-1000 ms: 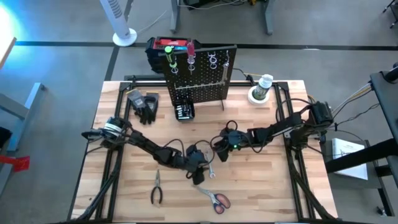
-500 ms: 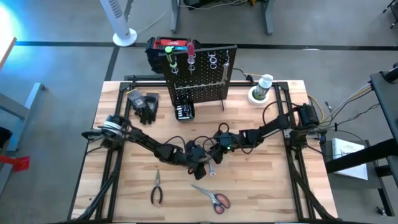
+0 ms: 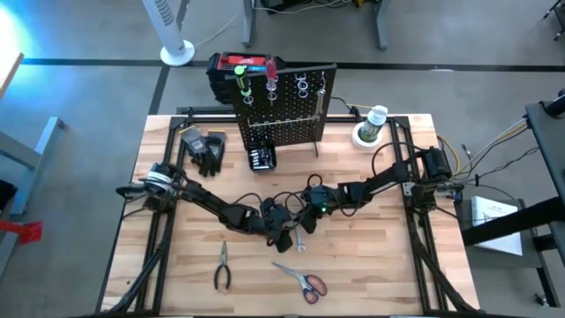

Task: Hang tools onto peg board
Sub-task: Hang the combination wrench on the pegboard

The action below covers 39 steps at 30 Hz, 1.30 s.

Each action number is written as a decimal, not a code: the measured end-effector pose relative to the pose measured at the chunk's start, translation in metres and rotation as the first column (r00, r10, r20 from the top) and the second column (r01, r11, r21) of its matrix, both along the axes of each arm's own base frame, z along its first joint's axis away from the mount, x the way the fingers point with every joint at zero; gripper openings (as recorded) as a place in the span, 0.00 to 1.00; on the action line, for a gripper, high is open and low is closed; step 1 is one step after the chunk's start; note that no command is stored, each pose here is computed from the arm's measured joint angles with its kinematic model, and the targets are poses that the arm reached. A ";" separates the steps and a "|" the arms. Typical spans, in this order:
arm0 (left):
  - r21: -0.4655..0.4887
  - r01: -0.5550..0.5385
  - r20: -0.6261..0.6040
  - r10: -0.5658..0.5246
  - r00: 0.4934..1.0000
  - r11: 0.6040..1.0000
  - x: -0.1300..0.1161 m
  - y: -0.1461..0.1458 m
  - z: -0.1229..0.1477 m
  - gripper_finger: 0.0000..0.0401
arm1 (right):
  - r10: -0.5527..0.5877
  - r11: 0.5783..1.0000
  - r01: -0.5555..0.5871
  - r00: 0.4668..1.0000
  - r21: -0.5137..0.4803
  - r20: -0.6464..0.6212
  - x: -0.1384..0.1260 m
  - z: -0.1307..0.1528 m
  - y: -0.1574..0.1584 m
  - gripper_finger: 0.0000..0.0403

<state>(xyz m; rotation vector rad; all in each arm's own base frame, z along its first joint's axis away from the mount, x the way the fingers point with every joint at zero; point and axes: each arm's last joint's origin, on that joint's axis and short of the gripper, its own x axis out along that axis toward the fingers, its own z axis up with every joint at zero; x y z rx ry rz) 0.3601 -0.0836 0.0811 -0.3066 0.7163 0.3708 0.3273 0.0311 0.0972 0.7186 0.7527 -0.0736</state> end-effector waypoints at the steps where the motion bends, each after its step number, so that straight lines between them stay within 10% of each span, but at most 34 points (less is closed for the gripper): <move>1: 0.001 -0.002 0.001 0.002 1.000 1.000 0.000 0.000 0.000 0.39 | 0.004 1.000 -0.004 1.000 0.000 0.000 0.000 0.000 0.000 0.28; 39: 0.038 -0.062 0.035 0.061 0.998 0.997 0.005 0.005 -0.015 0.39 | -0.058 0.997 0.057 0.998 -0.056 -0.017 0.002 0.002 -0.001 0.18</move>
